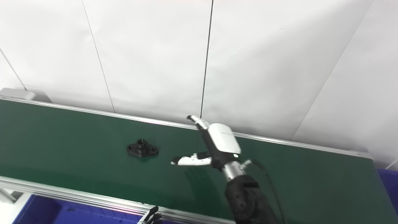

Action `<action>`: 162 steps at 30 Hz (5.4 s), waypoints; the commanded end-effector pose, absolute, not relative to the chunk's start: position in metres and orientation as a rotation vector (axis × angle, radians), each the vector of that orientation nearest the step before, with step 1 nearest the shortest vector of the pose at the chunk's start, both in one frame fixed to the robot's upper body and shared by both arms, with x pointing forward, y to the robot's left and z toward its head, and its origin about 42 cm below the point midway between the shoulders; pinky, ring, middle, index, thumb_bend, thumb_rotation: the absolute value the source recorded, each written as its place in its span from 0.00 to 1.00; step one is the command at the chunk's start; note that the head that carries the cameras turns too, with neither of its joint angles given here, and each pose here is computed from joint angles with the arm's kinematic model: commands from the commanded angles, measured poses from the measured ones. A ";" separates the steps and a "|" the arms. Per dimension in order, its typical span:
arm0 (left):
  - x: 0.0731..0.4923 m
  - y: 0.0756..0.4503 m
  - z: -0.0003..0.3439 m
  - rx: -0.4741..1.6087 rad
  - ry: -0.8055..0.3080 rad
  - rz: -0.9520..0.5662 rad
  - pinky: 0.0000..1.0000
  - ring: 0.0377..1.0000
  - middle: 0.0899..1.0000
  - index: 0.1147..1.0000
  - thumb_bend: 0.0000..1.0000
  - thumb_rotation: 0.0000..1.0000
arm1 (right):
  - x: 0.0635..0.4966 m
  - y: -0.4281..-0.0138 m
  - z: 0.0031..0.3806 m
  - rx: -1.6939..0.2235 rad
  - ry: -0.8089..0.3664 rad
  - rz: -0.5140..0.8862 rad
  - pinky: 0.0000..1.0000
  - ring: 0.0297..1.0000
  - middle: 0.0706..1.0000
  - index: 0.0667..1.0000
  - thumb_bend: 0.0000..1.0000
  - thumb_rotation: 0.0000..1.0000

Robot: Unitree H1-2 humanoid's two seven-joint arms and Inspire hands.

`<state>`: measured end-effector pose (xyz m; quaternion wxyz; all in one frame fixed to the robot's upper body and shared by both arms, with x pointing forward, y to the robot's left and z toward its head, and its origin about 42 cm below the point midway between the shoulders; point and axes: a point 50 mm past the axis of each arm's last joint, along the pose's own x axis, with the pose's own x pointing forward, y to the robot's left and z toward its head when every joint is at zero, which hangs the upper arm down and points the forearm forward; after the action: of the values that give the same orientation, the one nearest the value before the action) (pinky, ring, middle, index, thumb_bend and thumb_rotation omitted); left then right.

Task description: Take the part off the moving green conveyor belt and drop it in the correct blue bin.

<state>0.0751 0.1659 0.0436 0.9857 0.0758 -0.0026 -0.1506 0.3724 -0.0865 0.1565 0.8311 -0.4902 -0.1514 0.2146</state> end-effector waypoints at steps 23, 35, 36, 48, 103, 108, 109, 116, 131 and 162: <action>0.079 0.147 0.056 0.075 -0.071 -0.321 0.77 0.92 0.94 0.97 1.00 0.98 | 0.404 -0.029 0.167 -1.346 -0.382 0.463 0.54 0.70 0.80 0.86 0.94 0.67; 0.080 0.144 0.055 0.061 -0.068 -0.331 0.83 0.94 0.94 0.98 1.00 0.97 | 0.416 -0.022 0.159 -1.408 -0.311 0.504 0.53 0.67 0.80 0.85 0.92 0.68; 0.080 0.144 0.055 0.061 -0.068 -0.331 0.84 0.94 0.93 0.98 1.00 0.97 | 0.417 -0.022 0.158 -1.410 -0.307 0.505 0.53 0.67 0.80 0.85 0.92 0.68; 0.078 0.138 0.057 0.058 -0.074 -0.336 0.83 0.94 0.94 0.98 1.00 0.98 | 0.423 -0.014 0.153 -1.388 -0.300 0.508 0.46 0.60 0.75 0.83 0.93 0.69; 0.078 0.144 0.060 0.066 -0.076 -0.337 0.80 0.92 0.95 1.00 1.00 0.98 | 0.400 -0.079 0.166 -1.265 -0.270 0.428 0.18 0.22 0.43 0.45 0.52 0.00; 0.080 0.146 0.058 0.071 -0.073 -0.339 0.81 0.92 0.94 1.00 1.00 0.98 | 0.391 -0.079 0.190 -1.214 -0.331 0.420 0.17 0.20 0.43 0.45 0.52 0.01; 0.080 0.146 0.058 0.072 -0.073 -0.340 0.80 0.92 0.95 1.00 1.00 0.98 | 0.389 -0.079 0.195 -1.203 -0.347 0.419 0.16 0.20 0.43 0.45 0.52 0.01; 0.081 0.146 0.058 0.076 -0.073 -0.342 0.81 0.92 0.95 1.00 1.00 0.97 | 0.372 -0.074 0.227 -1.167 -0.460 0.413 0.18 0.22 0.43 0.45 0.52 0.01; 0.084 0.153 0.068 0.059 -0.097 -0.332 0.87 0.96 0.97 1.00 1.00 0.94 | 0.311 -0.114 0.246 -1.107 -0.531 0.389 0.16 0.20 0.43 0.45 0.52 0.00; 0.097 0.178 0.125 0.068 -0.141 -0.350 0.93 1.00 1.00 1.00 1.00 0.96 | 0.165 -0.200 0.169 -1.127 -0.039 0.372 0.15 0.18 0.43 0.45 0.52 0.00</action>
<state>0.0975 0.1772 0.1151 0.9831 0.0386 -0.0516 -0.1716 0.1642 -0.2030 0.1648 0.8364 -0.5198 0.0070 0.1738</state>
